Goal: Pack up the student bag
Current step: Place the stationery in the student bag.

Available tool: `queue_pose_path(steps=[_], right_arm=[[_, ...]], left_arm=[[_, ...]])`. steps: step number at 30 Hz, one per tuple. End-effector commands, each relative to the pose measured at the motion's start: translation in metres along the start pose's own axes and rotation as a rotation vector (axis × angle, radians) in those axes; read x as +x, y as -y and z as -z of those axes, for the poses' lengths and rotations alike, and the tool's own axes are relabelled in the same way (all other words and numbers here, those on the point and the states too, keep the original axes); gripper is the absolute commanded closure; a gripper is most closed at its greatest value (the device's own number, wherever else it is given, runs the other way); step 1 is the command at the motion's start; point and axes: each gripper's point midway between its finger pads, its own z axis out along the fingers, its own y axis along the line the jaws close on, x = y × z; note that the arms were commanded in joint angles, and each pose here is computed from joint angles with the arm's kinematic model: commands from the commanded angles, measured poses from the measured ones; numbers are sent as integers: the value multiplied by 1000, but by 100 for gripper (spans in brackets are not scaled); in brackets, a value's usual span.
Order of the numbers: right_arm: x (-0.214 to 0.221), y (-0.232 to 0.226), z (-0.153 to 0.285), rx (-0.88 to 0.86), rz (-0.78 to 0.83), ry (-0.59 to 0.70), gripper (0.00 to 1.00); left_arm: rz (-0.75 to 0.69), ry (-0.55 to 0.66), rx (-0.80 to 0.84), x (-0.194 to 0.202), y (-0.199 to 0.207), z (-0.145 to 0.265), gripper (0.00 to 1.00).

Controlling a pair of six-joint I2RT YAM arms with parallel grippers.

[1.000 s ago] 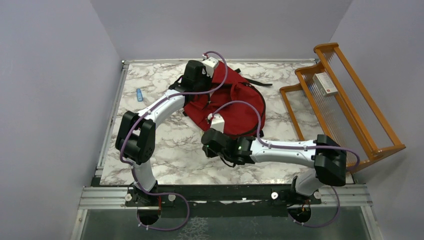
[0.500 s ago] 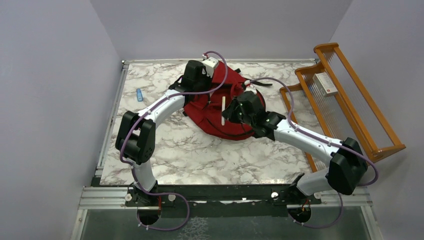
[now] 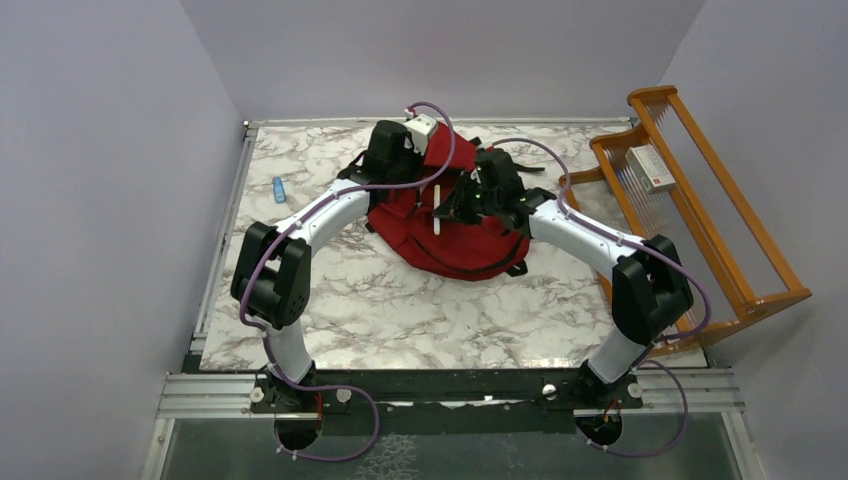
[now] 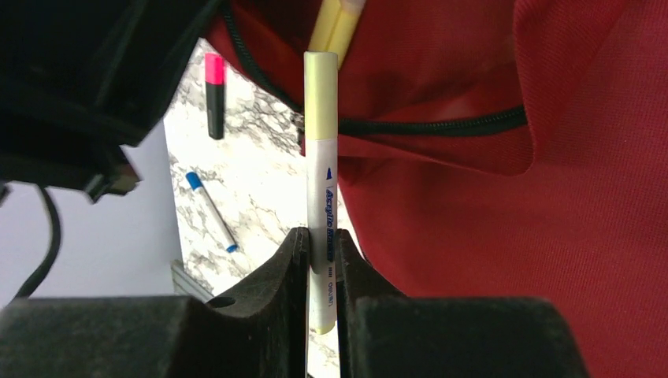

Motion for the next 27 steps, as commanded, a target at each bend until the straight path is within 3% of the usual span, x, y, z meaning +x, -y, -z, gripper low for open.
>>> queue_pose_path(steps=[1, 19, 27], right_arm=[[1, -6, -5, -61, -67, -85, 100], [-68, 11, -73, -13, -165, -4, 100], [-102, 15, -91, -34, -172, 170, 98]], left_arm=[[-8, 68, 16, -25, 5, 18, 100], [-20, 78, 22, -28, 7, 20, 100], [-22, 77, 19, -28, 7, 20, 100]])
